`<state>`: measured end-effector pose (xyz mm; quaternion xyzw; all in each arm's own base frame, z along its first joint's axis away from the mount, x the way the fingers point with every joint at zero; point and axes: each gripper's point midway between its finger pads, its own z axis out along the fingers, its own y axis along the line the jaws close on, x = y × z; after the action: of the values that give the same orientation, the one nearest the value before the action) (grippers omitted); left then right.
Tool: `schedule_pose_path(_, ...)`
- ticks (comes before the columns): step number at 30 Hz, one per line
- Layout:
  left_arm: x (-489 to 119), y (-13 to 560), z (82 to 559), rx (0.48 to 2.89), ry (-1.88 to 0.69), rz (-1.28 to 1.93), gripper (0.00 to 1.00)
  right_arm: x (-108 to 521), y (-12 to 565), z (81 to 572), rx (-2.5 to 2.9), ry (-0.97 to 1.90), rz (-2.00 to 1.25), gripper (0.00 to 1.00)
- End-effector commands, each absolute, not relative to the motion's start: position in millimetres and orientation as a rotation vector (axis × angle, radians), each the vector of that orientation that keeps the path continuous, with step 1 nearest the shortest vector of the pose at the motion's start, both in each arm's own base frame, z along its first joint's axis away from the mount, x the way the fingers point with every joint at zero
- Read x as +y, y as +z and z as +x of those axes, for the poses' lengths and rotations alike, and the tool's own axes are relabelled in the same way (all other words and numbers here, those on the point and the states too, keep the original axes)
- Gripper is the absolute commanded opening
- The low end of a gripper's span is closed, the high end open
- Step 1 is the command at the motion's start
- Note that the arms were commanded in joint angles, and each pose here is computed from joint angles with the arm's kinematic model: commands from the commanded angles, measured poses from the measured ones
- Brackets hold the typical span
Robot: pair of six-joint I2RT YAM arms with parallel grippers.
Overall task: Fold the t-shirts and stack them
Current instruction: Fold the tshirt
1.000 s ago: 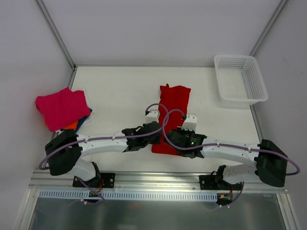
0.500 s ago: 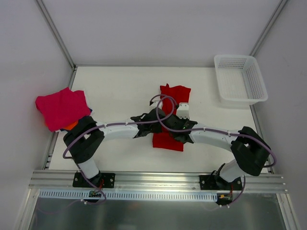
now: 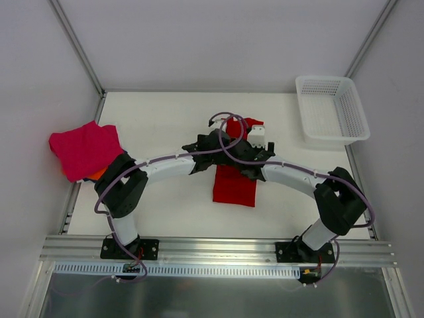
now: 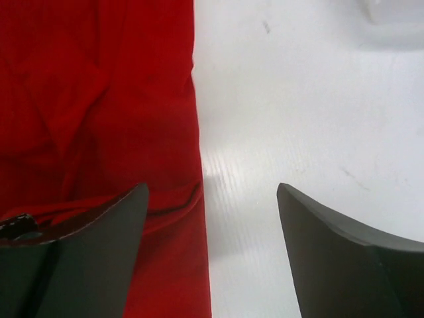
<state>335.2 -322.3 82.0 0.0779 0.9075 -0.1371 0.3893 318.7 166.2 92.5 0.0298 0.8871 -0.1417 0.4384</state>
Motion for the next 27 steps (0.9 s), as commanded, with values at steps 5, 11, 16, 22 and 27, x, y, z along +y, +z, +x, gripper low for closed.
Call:
schedule_pose_path(5,-349.1,180.4,365.8,2.104,-0.413,0.25,0.99,165.2,172.4,362.6,2.053,-0.338,0.078,0.85)
schedule_pose_path(11,-323.5,184.6,333.4,2.129,-0.485,0.172,0.99,173.1,176.1,337.3,2.081,-0.162,0.044,0.77)
schedule_pose_path(16,-318.6,162.5,305.0,2.201,-0.574,0.15,0.61,195.7,151.2,302.3,2.146,0.058,-0.003,0.39)
schedule_pose_path(22,-311.4,101.3,269.6,2.353,-0.59,0.135,0.0,225.5,122.2,267.4,2.227,0.098,-0.103,0.0)
schedule_pose_path(27,-320.8,87.7,249.8,2.344,-0.719,0.148,0.0,237.9,94.0,249.9,2.27,0.134,-0.103,0.01)
